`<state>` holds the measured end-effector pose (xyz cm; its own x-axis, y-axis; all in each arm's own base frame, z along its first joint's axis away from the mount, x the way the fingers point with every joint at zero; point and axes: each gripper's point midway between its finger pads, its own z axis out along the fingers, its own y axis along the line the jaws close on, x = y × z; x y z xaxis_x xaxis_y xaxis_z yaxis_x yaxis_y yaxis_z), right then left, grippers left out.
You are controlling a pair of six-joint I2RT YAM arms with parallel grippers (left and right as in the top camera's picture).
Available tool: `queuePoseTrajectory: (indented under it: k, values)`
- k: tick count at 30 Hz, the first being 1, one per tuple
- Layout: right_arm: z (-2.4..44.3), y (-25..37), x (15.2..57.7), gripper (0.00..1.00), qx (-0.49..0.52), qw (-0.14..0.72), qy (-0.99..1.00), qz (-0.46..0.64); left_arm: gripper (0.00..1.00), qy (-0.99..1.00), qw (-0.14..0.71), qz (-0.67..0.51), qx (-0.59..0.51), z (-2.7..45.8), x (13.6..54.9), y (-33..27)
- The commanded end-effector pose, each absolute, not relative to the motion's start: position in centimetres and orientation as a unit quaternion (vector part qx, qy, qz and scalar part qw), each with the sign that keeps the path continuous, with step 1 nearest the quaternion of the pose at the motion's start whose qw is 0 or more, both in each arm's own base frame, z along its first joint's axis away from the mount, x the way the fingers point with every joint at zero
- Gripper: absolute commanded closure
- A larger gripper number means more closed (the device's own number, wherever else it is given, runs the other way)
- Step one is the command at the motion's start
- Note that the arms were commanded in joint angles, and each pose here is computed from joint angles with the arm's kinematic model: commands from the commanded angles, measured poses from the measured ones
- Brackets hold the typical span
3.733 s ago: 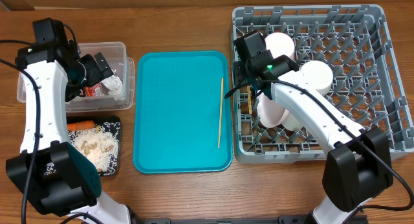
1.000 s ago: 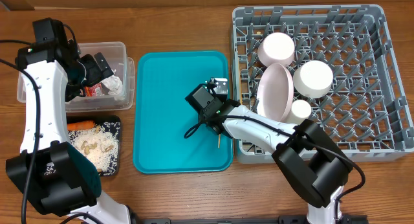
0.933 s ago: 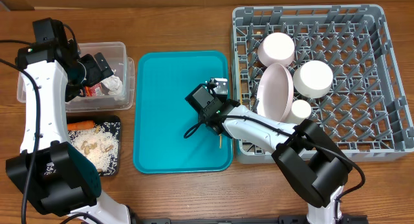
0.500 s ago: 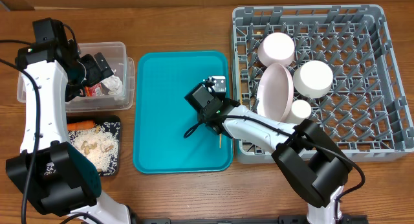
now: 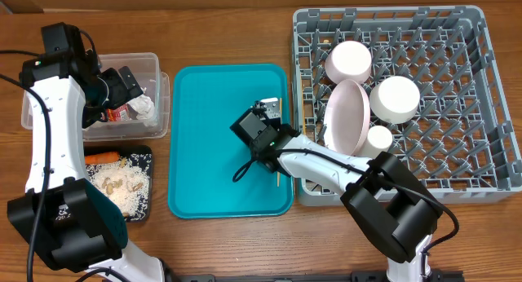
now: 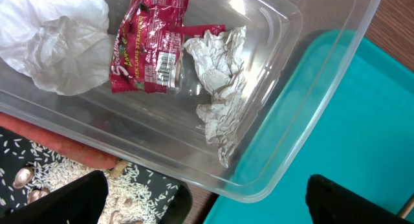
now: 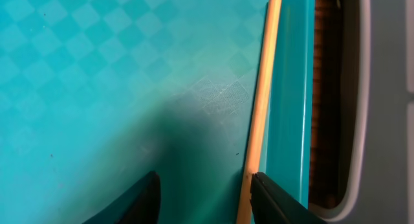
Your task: Sort waste into correct bins and load items into the dishwasher
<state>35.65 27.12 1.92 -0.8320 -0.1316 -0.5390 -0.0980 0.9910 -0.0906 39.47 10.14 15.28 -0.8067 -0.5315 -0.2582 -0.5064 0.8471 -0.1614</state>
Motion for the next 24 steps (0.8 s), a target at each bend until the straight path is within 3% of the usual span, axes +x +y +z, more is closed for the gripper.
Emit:
queuePoseTrajectory:
  k: [1, 20, 24]
  values:
    - [2.1, 27.6, 35.9, 0.48, -0.038, 0.286, 0.957, -0.018, 0.0, 0.951, 0.143, -0.047, -0.27, 14.9, 39.7, 9.7]
    - [1.1, 29.1, 35.8, 0.44, -0.031, 0.245, 0.968, 0.039, 0.0, 0.951, 0.143, -0.047, -0.271, 14.9, 39.7, 9.7]
    - [1.1, 29.4, 35.6, 0.51, -0.033, 0.24, 0.969, 0.046, 0.0, 0.951, 0.143, -0.047, -0.271, 14.9, 39.7, 9.7]
